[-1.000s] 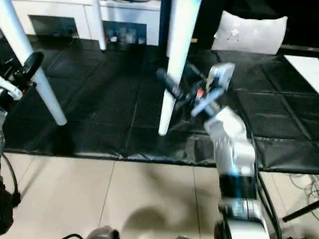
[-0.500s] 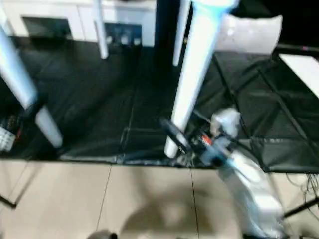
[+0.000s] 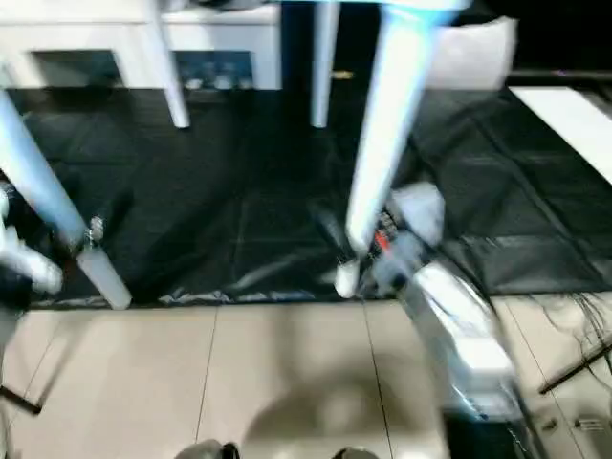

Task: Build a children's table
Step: Flip table

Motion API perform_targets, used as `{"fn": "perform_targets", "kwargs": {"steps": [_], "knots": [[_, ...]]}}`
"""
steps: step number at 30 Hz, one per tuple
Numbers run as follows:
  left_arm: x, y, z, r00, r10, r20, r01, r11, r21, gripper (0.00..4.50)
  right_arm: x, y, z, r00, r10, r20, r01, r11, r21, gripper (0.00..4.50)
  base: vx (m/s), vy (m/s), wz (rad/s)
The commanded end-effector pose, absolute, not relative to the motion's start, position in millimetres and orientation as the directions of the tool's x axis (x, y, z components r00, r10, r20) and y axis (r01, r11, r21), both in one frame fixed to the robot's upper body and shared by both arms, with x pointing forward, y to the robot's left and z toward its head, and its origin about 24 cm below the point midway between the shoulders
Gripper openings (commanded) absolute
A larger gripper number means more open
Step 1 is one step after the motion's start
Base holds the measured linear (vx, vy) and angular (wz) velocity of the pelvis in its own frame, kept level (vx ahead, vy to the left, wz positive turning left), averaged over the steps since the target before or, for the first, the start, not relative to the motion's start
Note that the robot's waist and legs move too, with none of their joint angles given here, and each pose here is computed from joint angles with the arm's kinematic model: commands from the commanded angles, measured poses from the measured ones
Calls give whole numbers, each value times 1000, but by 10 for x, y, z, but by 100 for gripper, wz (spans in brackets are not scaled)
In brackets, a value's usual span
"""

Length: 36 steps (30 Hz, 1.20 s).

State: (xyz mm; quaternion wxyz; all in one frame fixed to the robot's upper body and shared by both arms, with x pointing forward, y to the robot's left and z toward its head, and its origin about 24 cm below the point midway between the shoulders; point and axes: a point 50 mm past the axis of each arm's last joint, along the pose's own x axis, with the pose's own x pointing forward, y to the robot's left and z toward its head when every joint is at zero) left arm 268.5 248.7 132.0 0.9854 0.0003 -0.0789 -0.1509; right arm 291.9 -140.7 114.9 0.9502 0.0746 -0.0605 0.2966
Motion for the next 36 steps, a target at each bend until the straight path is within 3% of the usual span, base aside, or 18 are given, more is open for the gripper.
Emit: {"fn": "perform_targets", "kwargs": {"steps": [1,5,6,9,11,13,15,23,26,28,30,34,35,36], "knots": [[2761,2498,1421,942,-279,184,279,960,28,444,3028,-1336,1221,814,555,171,-572,818,67,450,-69,-11,5],[2912,2490,1560,940,-272,204,270,962,39,444,3254,-1226,1374,817,541,200,-559,828,40,450,-108,-28,2],[3007,2469,1592,943,-269,195,263,963,60,444,3399,-1208,1434,833,514,203,-532,846,39,450,-125,-75,23],[3185,2473,1626,956,-234,178,224,972,76,444,3623,-1170,1433,865,473,167,-484,875,26,450,69,-193,9],[3226,2490,1641,962,-208,176,195,977,87,444,3670,-1154,1420,870,469,154,-477,879,22,450,-26,-10,8],[3310,2559,1684,974,-112,198,94,990,100,444,3751,-1096,1396,877,460,141,-467,884,23,450,-26,-10,8],[3303,2565,1683,973,-122,197,101,988,114,444,3742,-1075,1393,878,455,147,-463,886,21,450,0,0,0],[3107,2563,1545,961,-145,233,135,989,57,444,3452,-1275,1228,902,379,206,-394,918,36,450,0,0,0],[2952,2629,1444,964,-115,239,110,993,35,444,3230,-1390,1159,907,355,228,-377,924,61,450,0,0,0],[2687,2606,1286,961,-130,245,140,990,-23,444,2907,-1548,1098,909,337,246,-359,932,48,450,0,0,0],[2687,2606,1286,961,-130,245,140,990,-23,444,2907,-1548,1098,909,337,246,-359,932,48,450,0,0,0],[2326,2452,1085,955,-169,243,199,975,-103,444,2563,-1702,1027,916,296,269,-327,942,76,450,0,0,0],[2153,2330,970,961,-170,219,200,972,-121,444,2389,-1721,956,913,323,247,-356,929,100,450,0,0,0],[2105,2298,931,964,-169,206,197,973,-123,444,2341,-1718,934,912,334,236,-367,924,109,450,0,0,0]]}}
